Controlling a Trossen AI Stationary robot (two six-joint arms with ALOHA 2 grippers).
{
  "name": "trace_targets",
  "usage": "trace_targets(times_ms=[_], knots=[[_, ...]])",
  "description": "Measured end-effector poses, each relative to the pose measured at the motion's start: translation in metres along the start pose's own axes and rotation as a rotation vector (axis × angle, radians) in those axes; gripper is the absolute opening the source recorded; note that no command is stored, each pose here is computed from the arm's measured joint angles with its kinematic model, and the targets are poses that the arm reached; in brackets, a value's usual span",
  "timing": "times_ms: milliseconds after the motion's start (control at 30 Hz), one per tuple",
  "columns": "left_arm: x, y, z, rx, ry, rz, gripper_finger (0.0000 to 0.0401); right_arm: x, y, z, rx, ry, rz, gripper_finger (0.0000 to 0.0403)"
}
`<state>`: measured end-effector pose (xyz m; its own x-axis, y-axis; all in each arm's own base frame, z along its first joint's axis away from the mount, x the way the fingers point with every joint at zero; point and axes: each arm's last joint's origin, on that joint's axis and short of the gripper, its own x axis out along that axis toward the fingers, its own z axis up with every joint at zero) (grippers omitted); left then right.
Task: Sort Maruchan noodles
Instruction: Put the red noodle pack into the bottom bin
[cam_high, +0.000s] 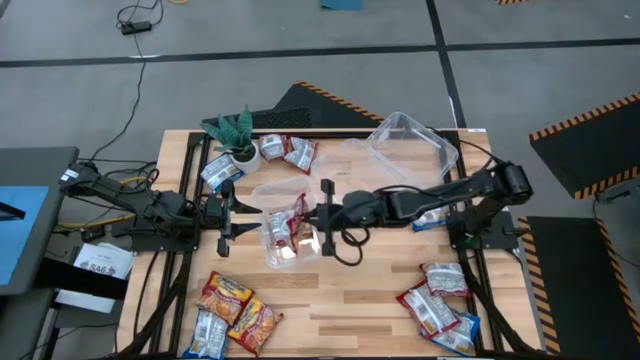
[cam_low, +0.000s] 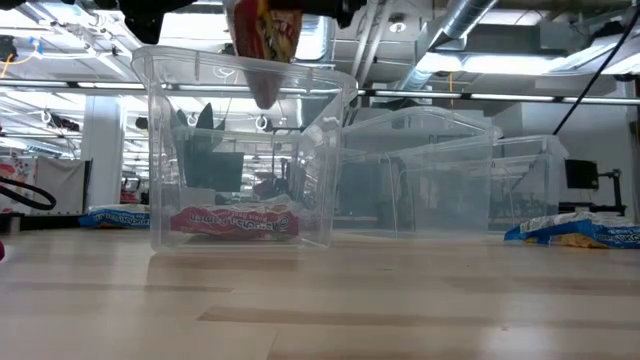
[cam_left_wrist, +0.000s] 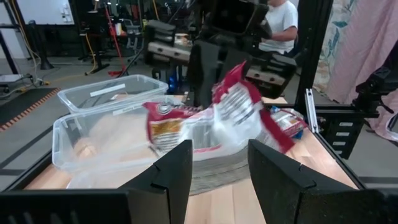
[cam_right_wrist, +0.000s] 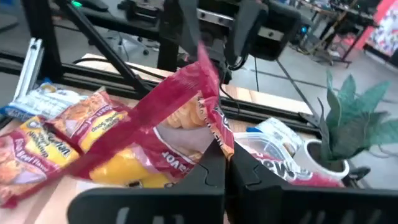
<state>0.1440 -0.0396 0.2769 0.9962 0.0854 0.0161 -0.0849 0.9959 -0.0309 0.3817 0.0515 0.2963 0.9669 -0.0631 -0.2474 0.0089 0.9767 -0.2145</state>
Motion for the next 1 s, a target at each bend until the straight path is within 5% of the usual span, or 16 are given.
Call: trace_targets(times_ms=[200,567,1000], knots=[[0.000,0.001,0.000,0.001,0.000,0.043,0.0144,0.003,-0.003,-0.003,0.097,0.013,-0.007,0.0063],[0.000,0.002,-0.001,-0.003,0.004,0.051,0.0144,-0.031,0.000,0.018,0.036,0.027,0.028,0.0242],[0.000,0.002,0.000,-0.020,0.003,0.051,0.0144,-0.156,0.000,0.030,0.181,0.328,-0.016,0.0248]])
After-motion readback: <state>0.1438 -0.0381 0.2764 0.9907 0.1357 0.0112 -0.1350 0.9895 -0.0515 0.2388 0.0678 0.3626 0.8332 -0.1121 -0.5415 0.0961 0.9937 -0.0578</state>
